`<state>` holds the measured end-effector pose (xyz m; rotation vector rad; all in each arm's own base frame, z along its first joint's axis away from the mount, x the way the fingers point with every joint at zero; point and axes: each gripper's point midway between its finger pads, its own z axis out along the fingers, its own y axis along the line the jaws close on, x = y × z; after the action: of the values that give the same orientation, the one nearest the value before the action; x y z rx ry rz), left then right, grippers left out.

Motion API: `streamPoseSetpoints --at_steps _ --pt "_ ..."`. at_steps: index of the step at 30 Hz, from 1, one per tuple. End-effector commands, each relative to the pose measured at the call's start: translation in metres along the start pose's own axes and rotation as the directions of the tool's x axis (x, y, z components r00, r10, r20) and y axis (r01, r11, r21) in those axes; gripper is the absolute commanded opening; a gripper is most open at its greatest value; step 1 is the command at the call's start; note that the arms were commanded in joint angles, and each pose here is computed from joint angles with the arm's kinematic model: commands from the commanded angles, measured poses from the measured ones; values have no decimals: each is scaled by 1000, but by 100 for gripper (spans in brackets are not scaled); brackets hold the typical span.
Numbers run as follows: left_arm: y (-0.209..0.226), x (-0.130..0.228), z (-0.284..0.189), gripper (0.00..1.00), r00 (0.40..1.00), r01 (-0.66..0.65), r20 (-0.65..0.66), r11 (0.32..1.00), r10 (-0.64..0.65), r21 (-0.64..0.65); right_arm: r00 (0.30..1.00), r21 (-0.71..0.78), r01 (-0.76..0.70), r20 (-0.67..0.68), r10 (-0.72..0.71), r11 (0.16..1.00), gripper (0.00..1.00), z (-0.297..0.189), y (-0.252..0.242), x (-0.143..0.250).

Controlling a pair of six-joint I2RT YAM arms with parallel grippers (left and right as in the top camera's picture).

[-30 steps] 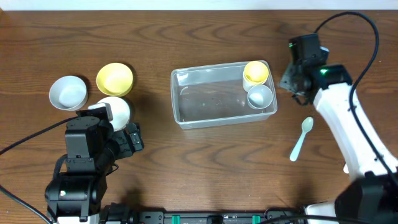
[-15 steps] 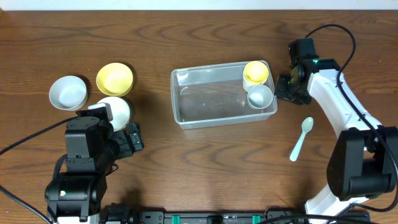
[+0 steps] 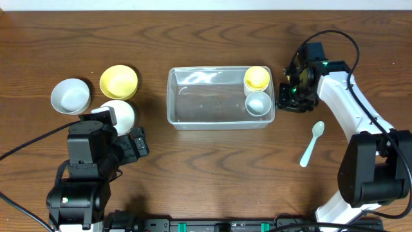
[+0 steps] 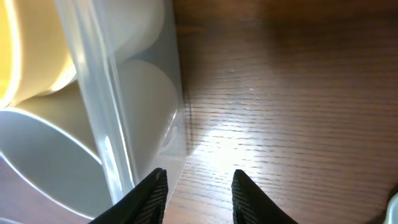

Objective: Pack container
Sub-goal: 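Open the right gripper and lift it out of the bin to the right, then move the left gripper to the yellow bowl and grasp its rim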

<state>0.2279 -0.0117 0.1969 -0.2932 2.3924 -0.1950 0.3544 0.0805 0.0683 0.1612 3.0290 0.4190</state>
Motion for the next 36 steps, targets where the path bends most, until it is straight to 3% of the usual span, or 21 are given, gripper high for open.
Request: streamPoseSetpoints --at_steps 1,11,16,21,27,31,36 --pt "-2 -7 -5 98 1000 5 21 1000 -5 9 999 -8 44 -2 -44 999 39 2 10 1" --pt "-2 -5 -5 98 1000 5 14 1000 -5 7 977 295 -175 171 128 940 51 -30 -59 -18" --pt "-6 -21 -9 98 1000 6 11 1000 -6 3 949 318 -196 300 98 928 59 -80 -69 -23" --pt "-2 -68 3 98 1000 7 -22 995 -9 -97 933 309 -140 360 21 941 65 -114 -59 -18" --pt "8 -118 58 98 990 39 -129 984 -62 -172 948 324 -134 316 26 937 66 -118 -61 0" --pt "20 -110 104 98 968 39 -236 977 -90 -212 954 329 -133 299 30 935 66 -117 -62 4" --pt "28 -94 148 98 942 -40 -334 977 -34 -211 953 328 -133 300 30 935 66 -117 -62 4"
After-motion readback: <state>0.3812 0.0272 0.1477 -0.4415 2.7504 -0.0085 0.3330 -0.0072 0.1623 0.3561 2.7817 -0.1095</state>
